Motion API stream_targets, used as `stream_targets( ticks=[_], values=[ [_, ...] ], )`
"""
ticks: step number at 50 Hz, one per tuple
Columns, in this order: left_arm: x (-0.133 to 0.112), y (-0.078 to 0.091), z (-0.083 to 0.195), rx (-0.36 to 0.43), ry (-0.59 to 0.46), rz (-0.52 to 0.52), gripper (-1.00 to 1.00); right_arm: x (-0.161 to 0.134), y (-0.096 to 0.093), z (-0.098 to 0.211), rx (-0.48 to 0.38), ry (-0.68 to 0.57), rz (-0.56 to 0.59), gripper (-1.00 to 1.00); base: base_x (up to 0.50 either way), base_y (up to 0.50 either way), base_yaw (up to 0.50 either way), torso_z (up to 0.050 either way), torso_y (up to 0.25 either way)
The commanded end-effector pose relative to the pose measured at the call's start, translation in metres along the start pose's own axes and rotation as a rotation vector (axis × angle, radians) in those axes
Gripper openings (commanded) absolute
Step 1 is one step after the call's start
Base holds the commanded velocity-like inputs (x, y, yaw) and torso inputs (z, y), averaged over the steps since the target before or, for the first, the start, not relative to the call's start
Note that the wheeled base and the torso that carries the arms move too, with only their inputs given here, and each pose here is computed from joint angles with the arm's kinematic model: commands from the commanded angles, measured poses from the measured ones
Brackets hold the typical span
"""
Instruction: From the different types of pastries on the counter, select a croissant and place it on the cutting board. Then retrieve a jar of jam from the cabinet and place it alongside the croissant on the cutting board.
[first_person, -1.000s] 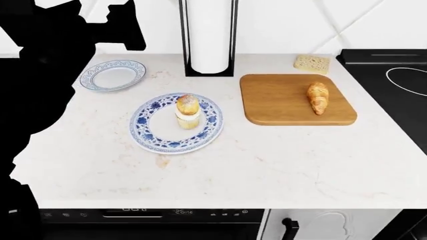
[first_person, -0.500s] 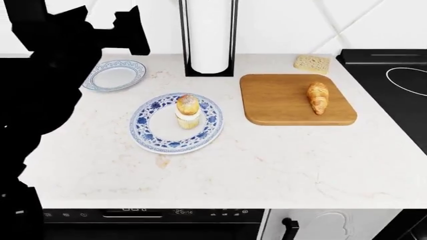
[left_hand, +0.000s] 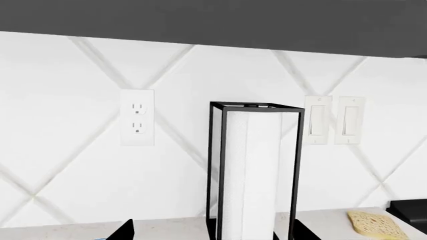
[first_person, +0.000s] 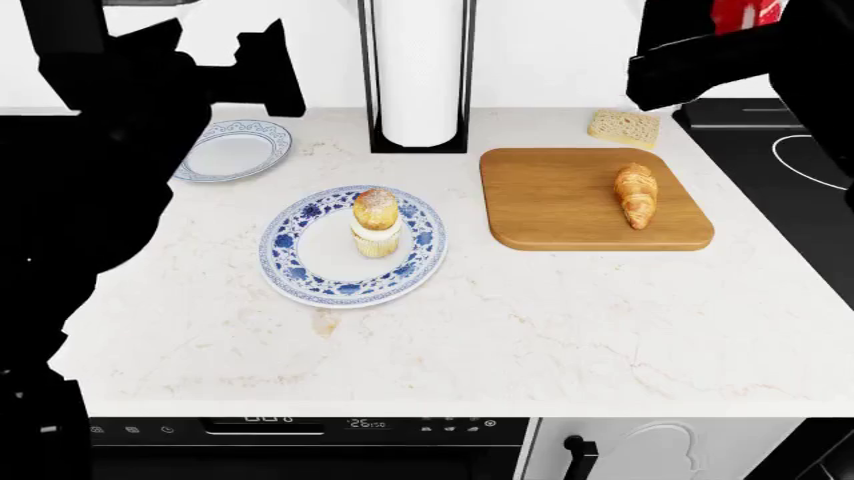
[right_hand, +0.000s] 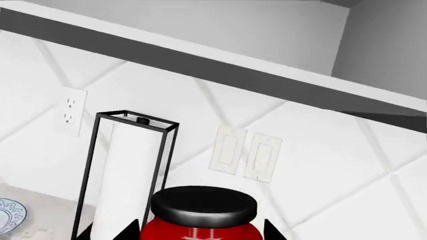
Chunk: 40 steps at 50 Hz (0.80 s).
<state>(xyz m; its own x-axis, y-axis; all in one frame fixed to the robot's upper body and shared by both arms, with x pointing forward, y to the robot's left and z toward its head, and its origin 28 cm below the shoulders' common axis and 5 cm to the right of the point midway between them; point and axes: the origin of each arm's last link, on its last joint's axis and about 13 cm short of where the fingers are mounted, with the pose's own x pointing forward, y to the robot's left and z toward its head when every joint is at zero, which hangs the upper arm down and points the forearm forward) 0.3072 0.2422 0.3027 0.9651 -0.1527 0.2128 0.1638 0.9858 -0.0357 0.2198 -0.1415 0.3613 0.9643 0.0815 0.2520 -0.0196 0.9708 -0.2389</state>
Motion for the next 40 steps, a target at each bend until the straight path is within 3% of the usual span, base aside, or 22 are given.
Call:
stream_targets(
  ticks=[1,17,40],
  values=[
    [0.0,0.0,-0.002,0.002,0.0,0.002,1.0,0.007,0.006,-0.036,-0.004,0.08,0.023,-1.0,0.0,0.0,0.0,0.0,0.0],
    [0.002,0.002,-0.007,-0.002,0.002,0.003,1.0,0.041,0.015,-0.086,0.045,0.146,0.033,-1.0,0.0,0.0,0.0,0.0,0.0],
    [0.004,0.003,-0.012,-0.003,0.013,0.002,1.0,0.117,0.036,-0.169,0.194,0.235,-0.026,-1.0,0.0,0.0,0.0,0.0,0.0]
  ],
)
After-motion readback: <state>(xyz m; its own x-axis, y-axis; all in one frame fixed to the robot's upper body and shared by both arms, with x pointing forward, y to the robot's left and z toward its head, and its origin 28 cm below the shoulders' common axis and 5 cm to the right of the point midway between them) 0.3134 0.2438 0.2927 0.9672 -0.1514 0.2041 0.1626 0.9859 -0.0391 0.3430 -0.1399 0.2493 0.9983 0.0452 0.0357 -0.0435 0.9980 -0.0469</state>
